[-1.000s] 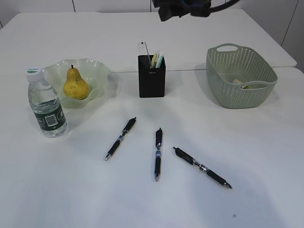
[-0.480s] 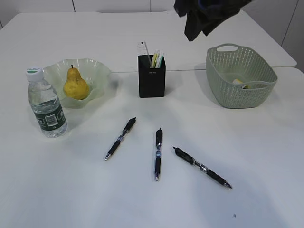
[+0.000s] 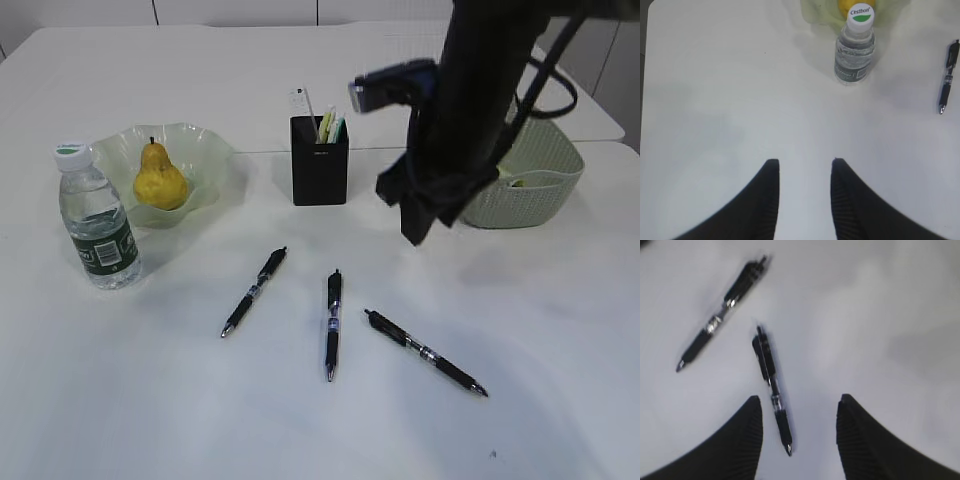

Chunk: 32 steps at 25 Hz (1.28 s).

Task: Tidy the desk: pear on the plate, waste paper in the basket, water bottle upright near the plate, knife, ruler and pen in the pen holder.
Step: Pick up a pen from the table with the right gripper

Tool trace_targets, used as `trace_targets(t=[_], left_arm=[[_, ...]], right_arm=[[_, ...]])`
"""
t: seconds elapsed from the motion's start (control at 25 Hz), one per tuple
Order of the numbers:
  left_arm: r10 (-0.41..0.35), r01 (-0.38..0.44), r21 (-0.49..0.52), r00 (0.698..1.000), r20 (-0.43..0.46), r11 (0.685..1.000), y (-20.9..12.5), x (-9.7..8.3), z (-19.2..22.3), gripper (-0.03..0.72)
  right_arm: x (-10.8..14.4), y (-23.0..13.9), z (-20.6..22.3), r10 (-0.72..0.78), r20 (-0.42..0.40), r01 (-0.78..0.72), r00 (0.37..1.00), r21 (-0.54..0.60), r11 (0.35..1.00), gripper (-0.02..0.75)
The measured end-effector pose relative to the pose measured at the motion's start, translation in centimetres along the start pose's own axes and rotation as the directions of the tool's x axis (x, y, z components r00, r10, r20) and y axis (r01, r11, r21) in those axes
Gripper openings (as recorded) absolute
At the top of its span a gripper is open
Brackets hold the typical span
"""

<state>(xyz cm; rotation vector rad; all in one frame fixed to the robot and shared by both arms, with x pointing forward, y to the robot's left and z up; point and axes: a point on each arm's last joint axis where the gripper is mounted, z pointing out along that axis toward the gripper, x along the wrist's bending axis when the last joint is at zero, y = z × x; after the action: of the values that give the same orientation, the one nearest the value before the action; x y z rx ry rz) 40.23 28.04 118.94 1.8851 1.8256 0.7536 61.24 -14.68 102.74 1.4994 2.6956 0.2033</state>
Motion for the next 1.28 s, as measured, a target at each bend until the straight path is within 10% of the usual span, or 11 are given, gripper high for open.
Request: trace_targets(t=[0.24, 1.28], left_arm=[[0.000, 0.000, 0.000, 1.000, 0.000, 1.000, 0.0, 0.0, 0.0, 0.241], [-0.002, 0.002, 0.001, 1.000, 0.006, 1.000, 0.0, -0.1, 0.0, 0.241]], right_arm=[[0.6, -2.9, 4.2, -0.124, -0.079, 0.135, 0.989, 0.143, 0.980, 0.389], [2.5, -1.8, 11.1, -0.218, -0.059, 0.225, 0.974, 0.145, 0.964, 0.391]])
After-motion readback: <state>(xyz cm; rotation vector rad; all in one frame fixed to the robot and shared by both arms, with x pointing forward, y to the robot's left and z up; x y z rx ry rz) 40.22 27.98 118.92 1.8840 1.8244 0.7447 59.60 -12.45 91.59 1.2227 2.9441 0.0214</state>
